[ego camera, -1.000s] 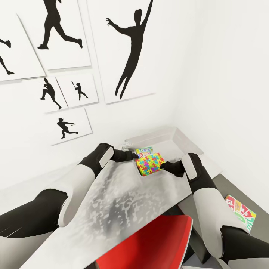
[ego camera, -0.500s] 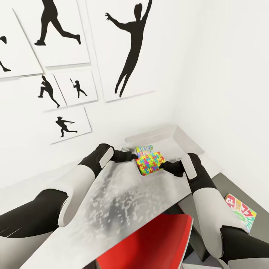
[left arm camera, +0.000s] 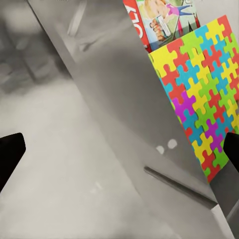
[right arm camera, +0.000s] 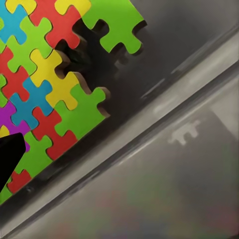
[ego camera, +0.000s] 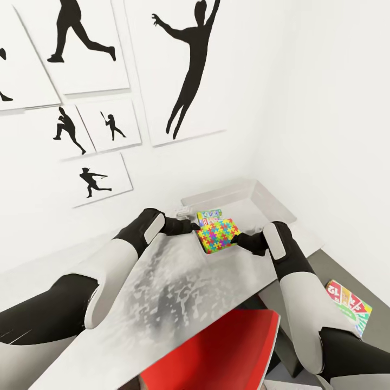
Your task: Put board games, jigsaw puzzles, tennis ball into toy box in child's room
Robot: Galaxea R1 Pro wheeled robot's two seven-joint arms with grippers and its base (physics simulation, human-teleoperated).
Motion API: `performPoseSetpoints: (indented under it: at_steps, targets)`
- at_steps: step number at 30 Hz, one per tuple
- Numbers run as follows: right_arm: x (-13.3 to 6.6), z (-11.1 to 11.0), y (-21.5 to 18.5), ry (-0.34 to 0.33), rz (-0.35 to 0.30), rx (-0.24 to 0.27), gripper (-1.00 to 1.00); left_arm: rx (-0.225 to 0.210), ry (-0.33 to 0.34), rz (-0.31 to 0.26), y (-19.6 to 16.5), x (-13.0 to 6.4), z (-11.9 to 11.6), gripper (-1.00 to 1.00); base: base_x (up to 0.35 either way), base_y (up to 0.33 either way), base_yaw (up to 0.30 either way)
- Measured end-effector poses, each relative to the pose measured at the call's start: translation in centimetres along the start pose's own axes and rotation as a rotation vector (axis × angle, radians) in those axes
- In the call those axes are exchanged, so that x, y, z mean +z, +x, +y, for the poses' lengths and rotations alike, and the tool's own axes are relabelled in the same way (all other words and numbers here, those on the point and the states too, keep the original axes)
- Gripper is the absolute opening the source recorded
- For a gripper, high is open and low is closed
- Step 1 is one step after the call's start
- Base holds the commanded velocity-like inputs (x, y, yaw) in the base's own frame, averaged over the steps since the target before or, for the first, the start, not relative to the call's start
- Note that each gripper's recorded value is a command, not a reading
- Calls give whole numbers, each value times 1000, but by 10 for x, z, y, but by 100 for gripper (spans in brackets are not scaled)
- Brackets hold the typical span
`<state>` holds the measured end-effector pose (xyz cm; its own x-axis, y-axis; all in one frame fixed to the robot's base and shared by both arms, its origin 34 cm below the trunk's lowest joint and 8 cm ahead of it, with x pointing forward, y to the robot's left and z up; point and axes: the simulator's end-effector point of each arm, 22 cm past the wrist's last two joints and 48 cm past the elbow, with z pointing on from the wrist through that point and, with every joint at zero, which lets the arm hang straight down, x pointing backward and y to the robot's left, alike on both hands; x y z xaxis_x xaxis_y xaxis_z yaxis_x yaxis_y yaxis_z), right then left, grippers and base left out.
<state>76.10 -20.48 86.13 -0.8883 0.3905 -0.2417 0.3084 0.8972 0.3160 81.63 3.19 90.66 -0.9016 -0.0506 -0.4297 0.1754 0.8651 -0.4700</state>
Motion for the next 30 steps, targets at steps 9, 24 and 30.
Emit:
performPoseSetpoints:
  at_steps: [9,24,30]
  targets:
    - [0,0,0,0,0,0,100,-9,10,-2,-1,0,-2,-100,0,0,0]
    - [0,-1,-1,-1,-1,3,100,-11,19,-3,-1,0,-4,-100,0,0,0]
    - [0,-1,-1,0,-2,3,100,-11,20,-3,-1,0,-5,-100,0,0,0]
